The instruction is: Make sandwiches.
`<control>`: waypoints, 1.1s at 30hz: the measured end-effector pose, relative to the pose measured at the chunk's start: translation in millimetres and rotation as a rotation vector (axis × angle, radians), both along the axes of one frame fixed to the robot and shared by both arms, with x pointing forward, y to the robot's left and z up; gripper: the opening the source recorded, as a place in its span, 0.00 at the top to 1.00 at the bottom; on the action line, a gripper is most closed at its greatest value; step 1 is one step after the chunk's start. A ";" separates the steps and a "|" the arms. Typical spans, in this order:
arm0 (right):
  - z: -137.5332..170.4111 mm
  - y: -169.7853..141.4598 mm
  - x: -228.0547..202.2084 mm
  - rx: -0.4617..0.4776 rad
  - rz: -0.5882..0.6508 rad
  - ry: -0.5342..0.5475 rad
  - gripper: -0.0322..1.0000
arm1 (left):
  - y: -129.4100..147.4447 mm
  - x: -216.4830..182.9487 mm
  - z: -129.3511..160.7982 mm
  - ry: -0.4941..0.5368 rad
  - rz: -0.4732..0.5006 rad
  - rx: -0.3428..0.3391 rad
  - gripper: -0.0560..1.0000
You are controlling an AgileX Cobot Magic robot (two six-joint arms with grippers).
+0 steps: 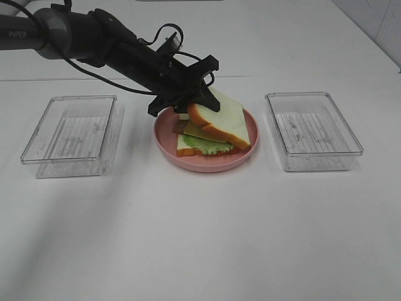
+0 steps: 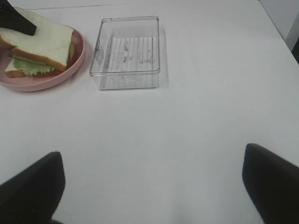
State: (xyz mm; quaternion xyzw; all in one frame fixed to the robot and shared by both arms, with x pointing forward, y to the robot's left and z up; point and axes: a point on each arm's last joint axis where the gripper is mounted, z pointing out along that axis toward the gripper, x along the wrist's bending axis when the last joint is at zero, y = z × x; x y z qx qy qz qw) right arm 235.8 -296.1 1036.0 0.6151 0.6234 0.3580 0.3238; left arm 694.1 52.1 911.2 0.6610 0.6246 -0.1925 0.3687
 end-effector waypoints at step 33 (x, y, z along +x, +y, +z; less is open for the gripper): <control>0.0 0.0 0.0 0.000 0.000 0.000 0.04 | 89.7 -22.2 119.3 -0.198 -0.009 0.796 0.02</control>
